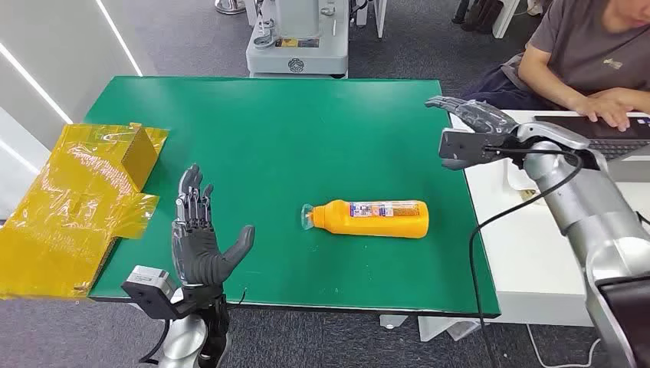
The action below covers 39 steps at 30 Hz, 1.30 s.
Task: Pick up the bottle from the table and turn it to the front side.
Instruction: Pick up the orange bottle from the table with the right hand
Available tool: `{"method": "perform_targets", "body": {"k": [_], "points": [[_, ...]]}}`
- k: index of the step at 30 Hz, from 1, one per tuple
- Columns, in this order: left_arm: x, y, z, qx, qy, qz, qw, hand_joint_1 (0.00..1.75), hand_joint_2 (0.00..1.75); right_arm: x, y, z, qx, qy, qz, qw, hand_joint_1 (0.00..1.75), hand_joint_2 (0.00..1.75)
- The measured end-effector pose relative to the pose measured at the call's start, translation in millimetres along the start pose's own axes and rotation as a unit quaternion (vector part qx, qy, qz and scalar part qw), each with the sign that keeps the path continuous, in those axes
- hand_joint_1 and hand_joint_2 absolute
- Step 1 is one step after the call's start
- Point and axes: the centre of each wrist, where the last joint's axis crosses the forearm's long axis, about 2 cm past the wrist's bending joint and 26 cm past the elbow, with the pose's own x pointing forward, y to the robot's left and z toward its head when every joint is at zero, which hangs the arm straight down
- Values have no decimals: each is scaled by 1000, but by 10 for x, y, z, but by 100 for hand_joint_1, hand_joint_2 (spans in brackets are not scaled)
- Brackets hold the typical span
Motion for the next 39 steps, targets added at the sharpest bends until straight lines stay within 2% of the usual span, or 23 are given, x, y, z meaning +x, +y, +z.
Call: {"method": "perform_targets", "body": {"k": [5, 8, 11, 16, 25, 39], "points": [[9, -3, -7, 2, -2, -3, 1000, 0, 175, 203, -105, -240, 55, 20, -18, 998, 0, 175], [16, -5, -13, 4, -4, -4, 1000, 0, 175, 355, -89, -406, 75, 20, -22, 997, 0, 175], [18, -14, -14, 3, -5, -4, 1000, 0, 175, 446, 94, -548, 66, -8, -23, 998, 0, 175], [18, -14, -14, 5, -5, -6, 1000, 0, 175, 473, 592, -676, 78, -34, -41, 995, 0, 175], [32, -7, -24, 9, -8, -7, 1000, 0, 175, 463, 1187, -707, 123, -22, -77, 989, 0, 175], [53, -2, -35, 11, -13, -10, 1000, 0, 175, 330, 1452, -597, 144, -4, -100, 984, 0, 175]]}}
